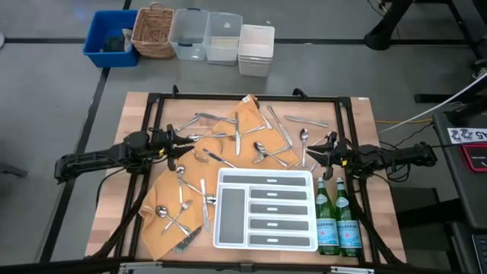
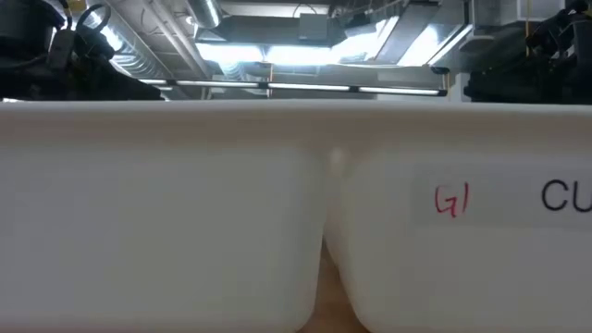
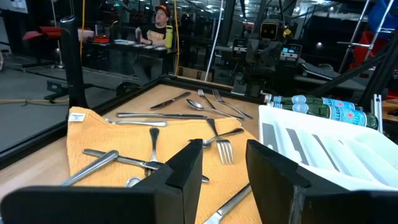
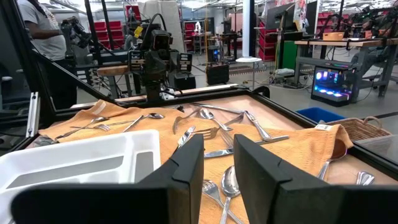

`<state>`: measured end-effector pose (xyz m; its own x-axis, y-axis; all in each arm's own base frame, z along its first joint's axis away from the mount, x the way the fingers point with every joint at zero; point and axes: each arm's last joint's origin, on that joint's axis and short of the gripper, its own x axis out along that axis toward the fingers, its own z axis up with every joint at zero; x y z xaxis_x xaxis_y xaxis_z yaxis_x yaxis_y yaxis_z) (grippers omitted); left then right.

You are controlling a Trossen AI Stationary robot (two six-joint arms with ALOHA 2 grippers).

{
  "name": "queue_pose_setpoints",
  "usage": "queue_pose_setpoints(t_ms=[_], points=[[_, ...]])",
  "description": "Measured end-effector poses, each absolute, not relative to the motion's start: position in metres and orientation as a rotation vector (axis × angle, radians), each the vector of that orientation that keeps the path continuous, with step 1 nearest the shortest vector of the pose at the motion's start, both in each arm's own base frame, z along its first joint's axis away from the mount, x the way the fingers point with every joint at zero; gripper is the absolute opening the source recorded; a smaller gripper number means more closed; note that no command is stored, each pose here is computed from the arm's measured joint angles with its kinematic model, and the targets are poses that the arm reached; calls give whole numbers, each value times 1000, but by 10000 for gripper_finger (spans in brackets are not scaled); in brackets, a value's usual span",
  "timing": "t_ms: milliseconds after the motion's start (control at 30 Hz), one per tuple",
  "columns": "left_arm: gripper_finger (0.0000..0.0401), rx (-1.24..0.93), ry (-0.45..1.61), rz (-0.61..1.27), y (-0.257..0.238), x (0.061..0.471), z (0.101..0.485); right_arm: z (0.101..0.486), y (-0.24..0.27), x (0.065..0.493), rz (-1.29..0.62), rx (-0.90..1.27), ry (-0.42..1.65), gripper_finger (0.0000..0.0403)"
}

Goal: Sort silverware

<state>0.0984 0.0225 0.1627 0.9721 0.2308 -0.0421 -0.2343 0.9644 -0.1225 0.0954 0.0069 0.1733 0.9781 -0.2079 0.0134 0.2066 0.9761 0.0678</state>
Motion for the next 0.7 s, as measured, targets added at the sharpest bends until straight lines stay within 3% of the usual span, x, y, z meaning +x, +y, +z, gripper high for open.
queue_pose_setpoints(t_ms=[700], points=[[114,-127,28,235,23,98,163,174,6,95,-244,53,-32,89]])
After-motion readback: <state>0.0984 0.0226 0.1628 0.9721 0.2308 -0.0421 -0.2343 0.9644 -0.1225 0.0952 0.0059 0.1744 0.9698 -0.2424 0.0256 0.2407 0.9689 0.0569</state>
